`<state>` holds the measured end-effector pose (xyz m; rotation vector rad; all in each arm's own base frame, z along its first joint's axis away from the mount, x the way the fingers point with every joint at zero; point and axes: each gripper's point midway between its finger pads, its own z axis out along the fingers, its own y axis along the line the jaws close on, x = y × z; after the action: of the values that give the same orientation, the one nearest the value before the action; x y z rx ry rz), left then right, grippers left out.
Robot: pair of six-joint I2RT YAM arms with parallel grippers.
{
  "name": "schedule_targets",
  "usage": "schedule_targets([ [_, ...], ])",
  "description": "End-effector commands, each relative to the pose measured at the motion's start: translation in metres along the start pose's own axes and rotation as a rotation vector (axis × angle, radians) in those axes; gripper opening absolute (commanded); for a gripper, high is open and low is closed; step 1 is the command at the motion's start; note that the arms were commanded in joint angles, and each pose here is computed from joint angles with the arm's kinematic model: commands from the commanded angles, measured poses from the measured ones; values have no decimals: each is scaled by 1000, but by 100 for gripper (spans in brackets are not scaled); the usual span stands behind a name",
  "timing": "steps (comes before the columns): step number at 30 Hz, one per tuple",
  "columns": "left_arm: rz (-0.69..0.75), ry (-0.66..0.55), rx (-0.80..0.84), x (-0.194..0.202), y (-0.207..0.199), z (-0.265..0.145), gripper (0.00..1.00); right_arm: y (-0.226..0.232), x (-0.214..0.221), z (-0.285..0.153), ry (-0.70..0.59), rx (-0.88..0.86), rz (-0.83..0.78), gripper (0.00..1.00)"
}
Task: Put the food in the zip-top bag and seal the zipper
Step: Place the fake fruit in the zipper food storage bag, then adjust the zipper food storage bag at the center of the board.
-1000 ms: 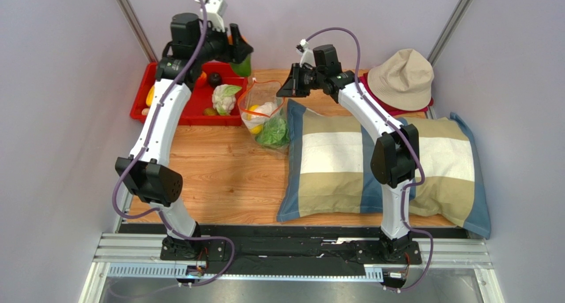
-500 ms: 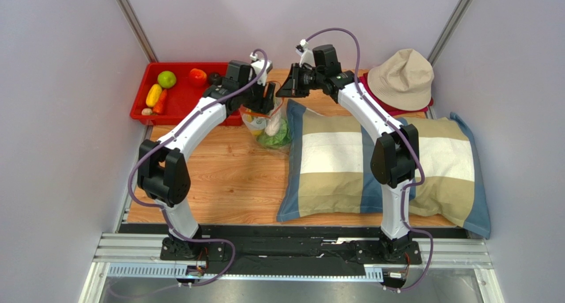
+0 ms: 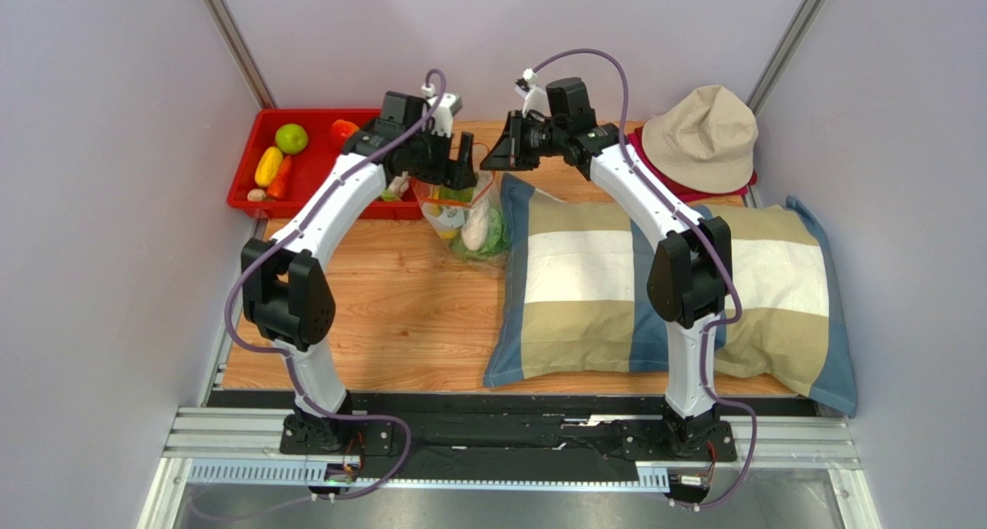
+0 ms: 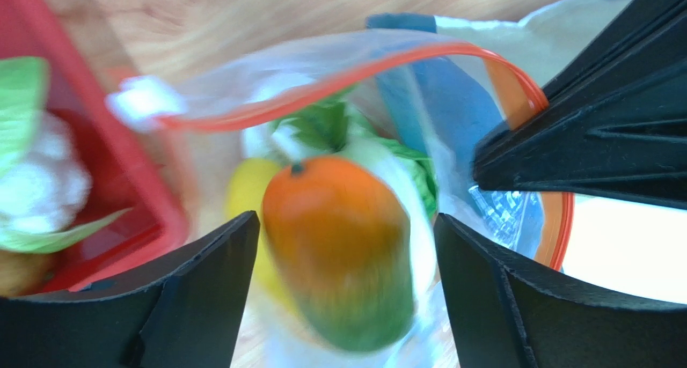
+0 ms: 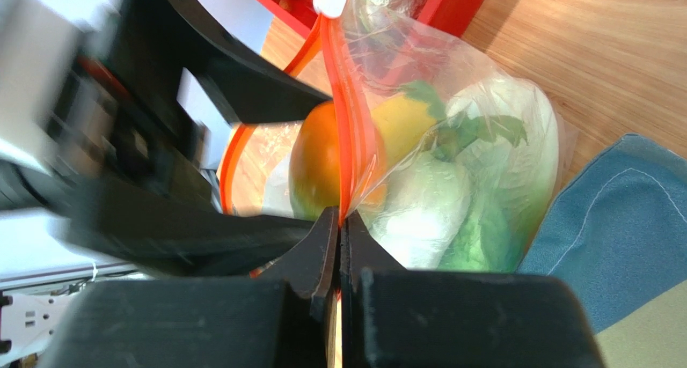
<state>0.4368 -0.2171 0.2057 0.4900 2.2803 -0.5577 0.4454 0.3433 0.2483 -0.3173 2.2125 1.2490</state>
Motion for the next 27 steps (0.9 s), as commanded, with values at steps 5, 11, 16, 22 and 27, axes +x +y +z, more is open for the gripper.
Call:
schedule_targets([
  [5,17,-189,-6,-70,26,-101,95,22,-15,-4,-32,-85,-112,0],
  [11,26,-133,15,-52,73,-94,93,33,-10,-4,5,-158,-139,0],
  [16,-4,-46,138,-26,63,-73,84,37,-8,-5,17,-184,-139,0],
  [22,-30,12,238,6,37,-68,81,47,-3,-5,37,-207,-159,0],
  [27,-17,49,264,22,24,-68,50,59,8,-8,72,-245,-184,0],
])
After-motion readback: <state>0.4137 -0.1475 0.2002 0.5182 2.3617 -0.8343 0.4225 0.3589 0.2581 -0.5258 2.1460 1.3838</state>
